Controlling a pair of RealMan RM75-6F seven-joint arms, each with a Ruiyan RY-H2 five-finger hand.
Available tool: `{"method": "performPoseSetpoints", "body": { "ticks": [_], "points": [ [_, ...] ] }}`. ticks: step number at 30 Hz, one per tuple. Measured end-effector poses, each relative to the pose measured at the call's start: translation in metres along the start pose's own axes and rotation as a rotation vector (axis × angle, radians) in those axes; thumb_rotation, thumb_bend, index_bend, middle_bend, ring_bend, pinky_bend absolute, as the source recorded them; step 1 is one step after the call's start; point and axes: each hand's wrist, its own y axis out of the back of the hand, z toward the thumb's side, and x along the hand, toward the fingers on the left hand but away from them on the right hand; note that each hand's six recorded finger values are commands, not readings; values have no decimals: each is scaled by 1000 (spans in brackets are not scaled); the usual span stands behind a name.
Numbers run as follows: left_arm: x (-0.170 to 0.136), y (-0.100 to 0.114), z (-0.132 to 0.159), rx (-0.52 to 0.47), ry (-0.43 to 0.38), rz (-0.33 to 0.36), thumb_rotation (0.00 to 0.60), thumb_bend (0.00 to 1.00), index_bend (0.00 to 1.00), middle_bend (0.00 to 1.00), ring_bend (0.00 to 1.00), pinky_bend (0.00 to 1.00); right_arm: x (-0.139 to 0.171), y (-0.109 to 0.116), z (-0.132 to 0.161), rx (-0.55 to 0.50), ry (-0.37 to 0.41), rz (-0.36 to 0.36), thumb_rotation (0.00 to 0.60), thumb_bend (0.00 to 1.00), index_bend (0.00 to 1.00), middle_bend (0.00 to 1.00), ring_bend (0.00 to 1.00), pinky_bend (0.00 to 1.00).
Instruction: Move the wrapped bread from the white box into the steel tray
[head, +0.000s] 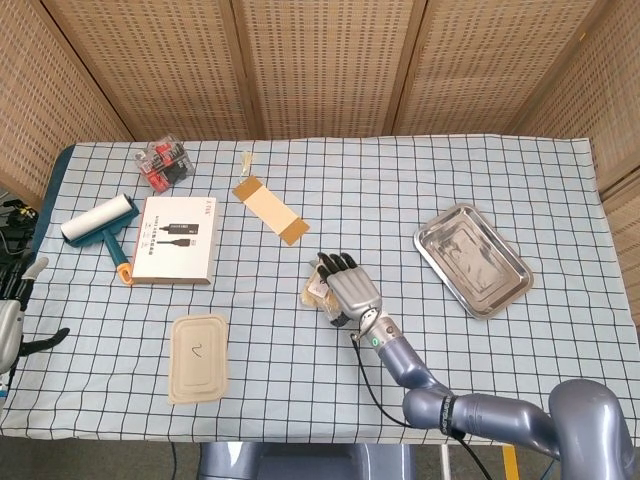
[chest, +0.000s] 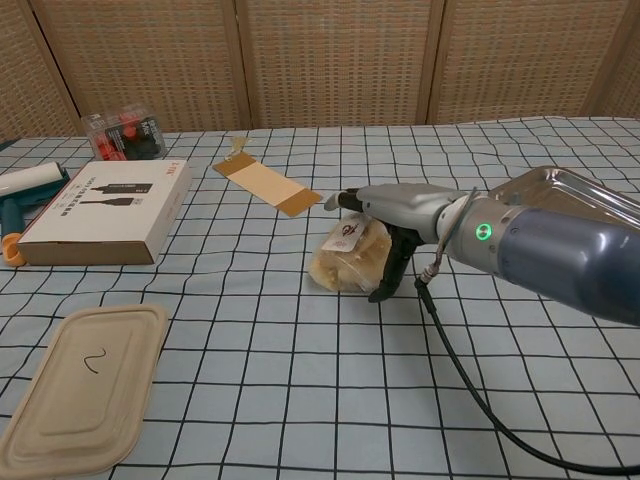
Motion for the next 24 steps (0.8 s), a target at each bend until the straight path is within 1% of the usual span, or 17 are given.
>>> {"method": "performPoseSetpoints", "body": {
  "ticks": [1, 2, 3, 4, 5, 6, 7, 10, 12, 13, 14, 17, 19, 22, 24],
  "points": [
    [0, -1, 0, 0, -2, -2, 600, 24, 0, 0, 0, 0, -3, -1, -2, 8, -8, 2, 600, 34, 59, 0, 0, 3],
    [1, -2, 1, 1, -5, -6, 600, 24, 0, 0, 0, 0, -6, -3, -4, 17, -17, 3, 600, 34, 125, 11, 1, 45],
    [1, -2, 1, 1, -6, -9, 600, 24, 0, 0, 0, 0, -7, -4, -4, 24, -22, 2, 600, 36, 170, 34, 13, 91],
    [1, -3, 1, 1, -7, -13, 600, 24, 0, 0, 0, 0, -9, -5, -5, 29, -27, -1, 600, 46, 246, 96, 58, 189],
    [2, -4, 2, 1, -8, -19, 600, 24, 0, 0, 0, 0, -10, -5, -6, 34, -33, -10, 600, 63, 324, 185, 132, 296],
    [3, -5, 2, 0, -8, -21, 600, 24, 0, 0, 0, 0, -11, -5, -6, 37, -34, -18, 600, 76, 377, 247, 193, 357],
    [3, -5, 2, 0, -9, -22, 600, 24, 0, 0, 0, 0, -11, -5, -5, 38, -32, -27, 600, 93, 455, 336, 287, 435],
    [4, -5, 3, 0, -11, -16, 600, 24, 0, 0, 0, 0, -10, -3, 0, 44, -13, -60, 600, 120, 616, 507, 490, 573],
    [5, -5, 3, -3, -7, -9, 600, 24, 0, 0, 0, 0, -9, 0, 4, 42, 2, -93, 600, 134, 692, 582, 579, 638],
    [6, -4, 2, -3, -3, -5, 600, 24, 0, 0, 0, 0, -8, 3, 5, 43, 5, -112, 600, 139, 718, 611, 614, 666],
    [6, -4, 1, 1, 3, 0, 600, 24, 0, 0, 0, 0, -6, 6, 7, 46, 11, -139, 600, 141, 728, 622, 628, 678],
    [7, -4, -2, 7, 18, 9, 600, 24, 0, 0, 0, 0, 0, 15, 9, 40, 29, -204, 600, 141, 729, 625, 632, 683],
    [7, -5, -2, 9, 21, 7, 600, 24, 0, 0, 0, 0, 4, 20, 8, 29, 36, -223, 600, 141, 729, 623, 632, 683],
    [7, -6, -2, 14, 21, 3, 600, 24, 0, 0, 0, 0, 10, 32, -4, 33, 18, -250, 600, 141, 729, 619, 632, 682],
    [7, -7, -1, 18, 19, -1, 600, 24, 0, 0, 0, 0, 15, 47, -22, 48, -13, -282, 600, 141, 729, 616, 630, 682]
  ]
}}
